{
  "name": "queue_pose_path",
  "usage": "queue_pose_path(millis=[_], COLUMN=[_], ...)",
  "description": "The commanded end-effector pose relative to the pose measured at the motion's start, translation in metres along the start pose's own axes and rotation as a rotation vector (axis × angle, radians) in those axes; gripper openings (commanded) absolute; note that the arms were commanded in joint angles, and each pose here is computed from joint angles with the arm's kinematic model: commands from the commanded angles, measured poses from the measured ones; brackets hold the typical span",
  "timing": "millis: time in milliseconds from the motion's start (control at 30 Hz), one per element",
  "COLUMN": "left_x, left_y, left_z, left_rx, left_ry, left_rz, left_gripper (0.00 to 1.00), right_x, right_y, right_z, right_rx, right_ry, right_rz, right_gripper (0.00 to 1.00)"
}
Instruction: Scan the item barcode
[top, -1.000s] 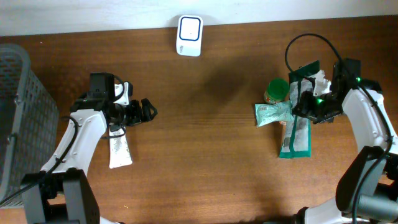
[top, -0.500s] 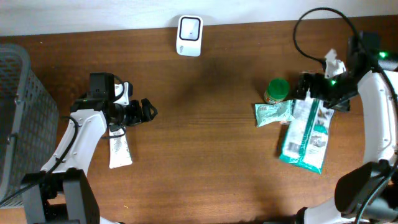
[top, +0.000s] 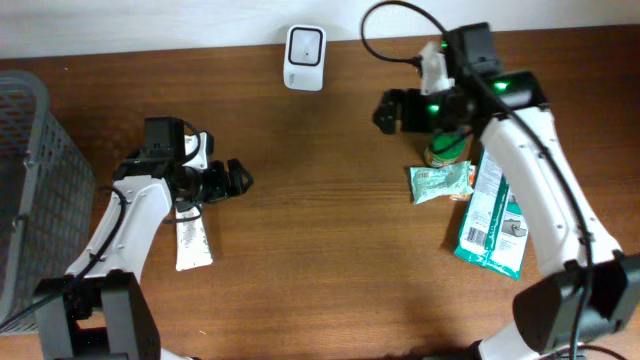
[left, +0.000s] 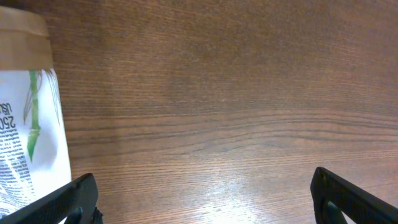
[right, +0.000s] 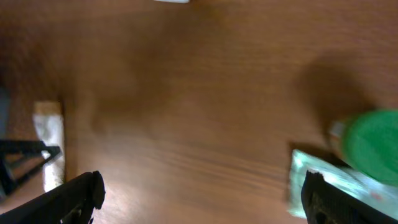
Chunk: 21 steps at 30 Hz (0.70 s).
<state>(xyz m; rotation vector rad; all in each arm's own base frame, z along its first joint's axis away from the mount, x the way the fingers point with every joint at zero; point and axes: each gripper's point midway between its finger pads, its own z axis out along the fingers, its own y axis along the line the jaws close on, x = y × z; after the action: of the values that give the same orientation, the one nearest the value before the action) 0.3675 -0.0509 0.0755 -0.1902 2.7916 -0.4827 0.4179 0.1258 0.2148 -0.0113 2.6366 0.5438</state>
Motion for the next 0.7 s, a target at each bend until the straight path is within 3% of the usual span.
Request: queue_pose_path(millis=[0, 400, 467, 533, 567, 667], left_x=[-0.006, -0.011, -0.012, -0.011, -0.01, -0.01], left_y=[-0.005, -0.005, 0.007, 0.037, 0.061, 0.083], left_z=[-0.007, -0.007, -0.007, -0.015, -0.023, -0.033], left_rx=[0.007, 0.008, -0.063, -0.242, -0.383, -0.523], left_ry=[-0.026, -0.045, -0.052, -0.051, -0.06, -0.084], left_rz=[0.013, 0.044, 0.055, 0.026, -0.023, -0.07], left_gripper=[0.99, 0.99, 0.99, 0.85, 0.52, 0.01], right_x=[-0.005, -0.009, -0.008, -0.008, -0.009, -0.01], right_y=[0.016, 0.046, 0.055, 0.058, 0.057, 0.054], right_z=[0.026, 0.083, 0.085, 0.085, 0.085, 0.085], right_rx=[-0.03, -0.098, -0.109, -0.11, -0.109, -0.092], right_ry=[0.006, 0.008, 0.005, 0.001, -0.001, -0.008], right_rz=[0.064, 0.017, -0.009, -0.019, -0.018, -0.018], right_gripper=[0.99, 1.0, 1.0, 1.0, 1.0, 1.0])
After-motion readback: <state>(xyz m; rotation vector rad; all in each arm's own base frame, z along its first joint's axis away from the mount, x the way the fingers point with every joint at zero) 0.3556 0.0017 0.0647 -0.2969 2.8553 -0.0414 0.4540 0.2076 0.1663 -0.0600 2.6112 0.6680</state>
